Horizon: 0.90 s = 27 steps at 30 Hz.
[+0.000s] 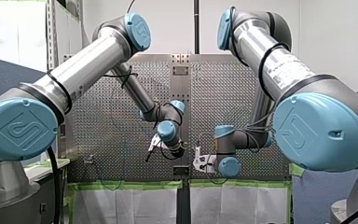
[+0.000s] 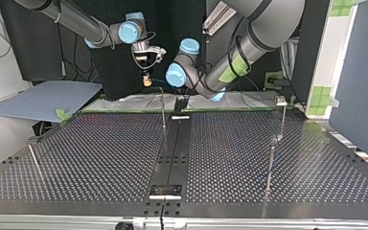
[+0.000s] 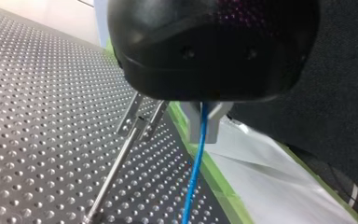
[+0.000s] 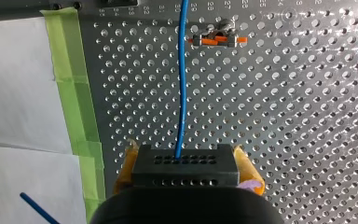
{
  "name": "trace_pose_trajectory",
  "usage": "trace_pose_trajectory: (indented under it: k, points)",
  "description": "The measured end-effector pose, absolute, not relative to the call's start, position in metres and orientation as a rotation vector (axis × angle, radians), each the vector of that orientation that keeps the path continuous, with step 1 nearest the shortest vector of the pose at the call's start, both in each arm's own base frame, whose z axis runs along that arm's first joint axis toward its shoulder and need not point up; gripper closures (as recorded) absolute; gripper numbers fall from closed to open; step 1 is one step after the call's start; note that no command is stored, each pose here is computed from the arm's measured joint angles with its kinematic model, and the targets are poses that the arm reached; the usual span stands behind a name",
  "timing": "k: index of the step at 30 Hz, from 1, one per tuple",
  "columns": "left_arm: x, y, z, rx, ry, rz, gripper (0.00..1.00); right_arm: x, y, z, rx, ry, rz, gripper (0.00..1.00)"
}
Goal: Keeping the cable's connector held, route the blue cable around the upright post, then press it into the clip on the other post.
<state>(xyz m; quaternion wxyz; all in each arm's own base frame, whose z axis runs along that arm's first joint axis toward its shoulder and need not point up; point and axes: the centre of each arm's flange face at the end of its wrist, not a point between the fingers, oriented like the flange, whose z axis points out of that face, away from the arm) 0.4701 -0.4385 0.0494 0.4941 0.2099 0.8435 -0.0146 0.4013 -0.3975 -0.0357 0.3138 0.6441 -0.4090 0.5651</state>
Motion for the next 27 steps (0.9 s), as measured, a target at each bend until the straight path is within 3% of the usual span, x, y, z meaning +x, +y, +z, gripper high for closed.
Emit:
trace_pose_trajectory:
  k: [13,15,16,18,27]
  points:
    - [0.4694,-0.4402,0.0495,0.491,2.045,-0.05,1.0,0.4013,-0.3975,-0.0358,1.698,-1.078,1.489,1.0]
    - [0.4694,-0.4414,0.0496,0.492,2.041,-0.057,0.78,0.4015,-0.3973,-0.0358,1.699,-1.078,1.49,1.0]
    - [0.4695,-0.4419,0.0497,0.492,2.039,-0.059,0.78,0.4015,-0.3972,-0.0359,1.699,-1.078,1.489,1.0]
    - [0.4698,-0.4425,0.0498,0.491,2.035,-0.063,0.6,0.4015,-0.3973,-0.0358,1.699,-1.078,1.49,1.0]
    - [0.4705,-0.4437,0.0495,0.5,2.035,-0.092,0.6,0.4013,-0.3973,-0.0359,1.699,-1.078,1.489,1.0]
